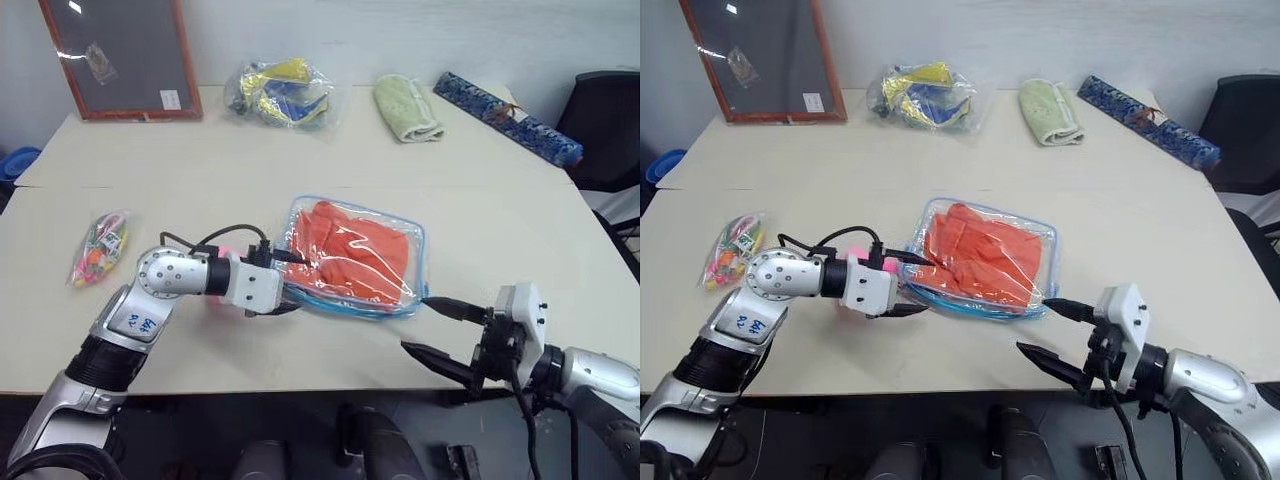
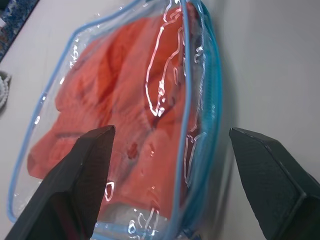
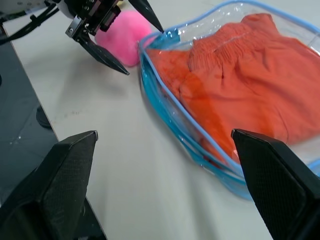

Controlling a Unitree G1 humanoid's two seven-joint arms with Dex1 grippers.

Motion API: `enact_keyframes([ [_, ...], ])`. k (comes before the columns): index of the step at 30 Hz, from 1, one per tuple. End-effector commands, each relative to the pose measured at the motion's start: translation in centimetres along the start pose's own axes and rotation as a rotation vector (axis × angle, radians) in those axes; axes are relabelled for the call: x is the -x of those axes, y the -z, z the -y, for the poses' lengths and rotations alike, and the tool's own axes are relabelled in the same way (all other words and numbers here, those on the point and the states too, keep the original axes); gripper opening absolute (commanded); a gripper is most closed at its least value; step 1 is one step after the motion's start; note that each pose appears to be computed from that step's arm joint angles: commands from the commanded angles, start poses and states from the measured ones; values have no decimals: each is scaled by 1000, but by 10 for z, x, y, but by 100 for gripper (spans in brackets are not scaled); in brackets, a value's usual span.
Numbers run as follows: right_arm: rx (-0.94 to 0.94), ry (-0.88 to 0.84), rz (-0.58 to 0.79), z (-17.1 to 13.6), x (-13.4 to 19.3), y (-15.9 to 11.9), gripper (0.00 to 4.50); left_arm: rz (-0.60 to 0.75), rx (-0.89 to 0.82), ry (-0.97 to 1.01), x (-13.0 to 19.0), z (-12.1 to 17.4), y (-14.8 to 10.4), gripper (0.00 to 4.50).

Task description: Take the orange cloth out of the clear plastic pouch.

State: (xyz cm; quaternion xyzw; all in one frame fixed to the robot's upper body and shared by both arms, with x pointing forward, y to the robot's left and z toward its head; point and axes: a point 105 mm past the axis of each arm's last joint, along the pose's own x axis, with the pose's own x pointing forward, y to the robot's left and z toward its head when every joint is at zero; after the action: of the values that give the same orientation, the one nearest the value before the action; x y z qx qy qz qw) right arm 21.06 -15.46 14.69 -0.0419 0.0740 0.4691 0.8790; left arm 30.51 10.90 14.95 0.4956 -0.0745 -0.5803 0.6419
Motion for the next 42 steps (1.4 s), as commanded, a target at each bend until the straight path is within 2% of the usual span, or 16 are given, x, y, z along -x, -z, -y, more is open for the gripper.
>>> enact_keyframes([
  [1,73,-27,21,-10,0,-8,446,3,-59,8,-4,-2,0,387],
  [5,80,-28,18,-11,0,-6,446,9,-57,4,-8,-3,2,387],
  [8,85,-24,14,-11,0,-6,450,22,-40,-27,-9,-9,2,328],
  [15,100,-15,8,-10,-1,-8,450,24,-13,-43,-8,-11,6,110],
  [18,105,-25,-2,-11,-2,-9,450,51,65,-83,-7,-19,5,14],
  [19,106,-27,-5,-11,-2,-9,450,60,89,-89,-6,-20,4,2],
  [23,117,-37,-24,-10,-3,-11,450,214,359,-46,2,-23,-11,2],
  [29,158,-50,-55,-10,-6,-12,450,298,562,-37,11,-33,-25,2],
  [32,191,-43,-85,-9,-14,-7,450,321,631,-5,1,-32,-38,2],
  [35,232,17,-92,1,-27,-5,390,286,620,4,-11,-26,-40,0],
  [41,303,84,-90,13,-51,-6,183,280,616,8,-21,-26,-45,0],
  [42,324,92,-101,15,-54,-5,183,279,615,8,-21,-26,-45,0],
])
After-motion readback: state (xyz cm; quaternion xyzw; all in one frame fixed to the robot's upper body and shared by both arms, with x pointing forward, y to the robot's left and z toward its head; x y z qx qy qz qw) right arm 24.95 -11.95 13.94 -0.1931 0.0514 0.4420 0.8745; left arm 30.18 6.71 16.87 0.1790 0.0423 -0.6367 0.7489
